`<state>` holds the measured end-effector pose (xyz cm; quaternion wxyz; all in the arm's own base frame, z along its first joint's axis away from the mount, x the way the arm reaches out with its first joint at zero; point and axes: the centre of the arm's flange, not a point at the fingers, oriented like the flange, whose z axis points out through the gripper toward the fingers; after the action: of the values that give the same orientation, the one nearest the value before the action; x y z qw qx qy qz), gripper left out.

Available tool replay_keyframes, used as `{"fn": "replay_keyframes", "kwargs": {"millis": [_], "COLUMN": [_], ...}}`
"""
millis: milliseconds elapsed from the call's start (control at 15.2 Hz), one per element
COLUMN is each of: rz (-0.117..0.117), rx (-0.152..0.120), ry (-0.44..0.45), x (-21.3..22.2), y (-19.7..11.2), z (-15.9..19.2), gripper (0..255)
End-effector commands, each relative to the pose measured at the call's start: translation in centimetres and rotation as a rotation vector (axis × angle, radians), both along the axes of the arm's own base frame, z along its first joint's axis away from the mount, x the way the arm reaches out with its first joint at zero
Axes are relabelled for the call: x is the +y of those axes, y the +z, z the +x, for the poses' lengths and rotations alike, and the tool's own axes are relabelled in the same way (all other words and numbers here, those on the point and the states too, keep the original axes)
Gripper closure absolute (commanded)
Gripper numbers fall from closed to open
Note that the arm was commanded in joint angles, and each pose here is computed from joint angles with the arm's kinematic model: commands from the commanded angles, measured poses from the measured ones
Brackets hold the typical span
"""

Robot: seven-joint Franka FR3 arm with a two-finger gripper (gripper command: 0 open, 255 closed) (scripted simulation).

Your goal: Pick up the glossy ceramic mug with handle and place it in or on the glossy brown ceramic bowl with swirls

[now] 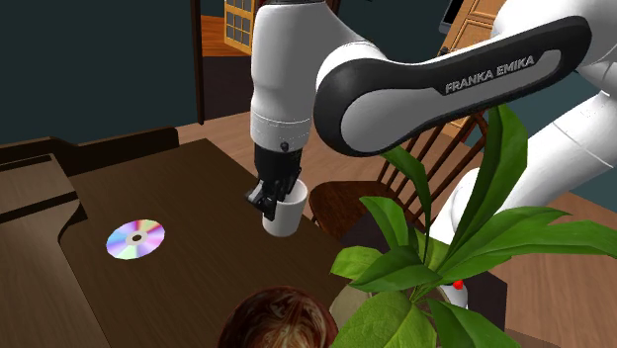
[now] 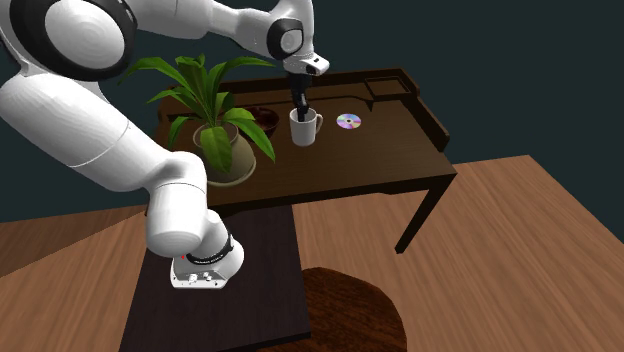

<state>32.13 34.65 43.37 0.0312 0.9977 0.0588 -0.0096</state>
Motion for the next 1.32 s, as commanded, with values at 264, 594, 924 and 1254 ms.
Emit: {"fn": "replay_keyframes", "kwargs": {"millis": [264, 594, 924, 1254], "rz": [0.0, 0.0, 0.0, 0.0], "rx": [0.0, 0.0, 0.0, 0.0], "ry": [0.0, 0.0, 0.0, 0.0], "x": [0.0, 0.0, 3.1, 8.3], "y": [3.3, 5.9, 7.0, 7.6], "z": [0.0, 0.0, -2.5, -6.5], "gripper": [255, 255, 255, 255]}}
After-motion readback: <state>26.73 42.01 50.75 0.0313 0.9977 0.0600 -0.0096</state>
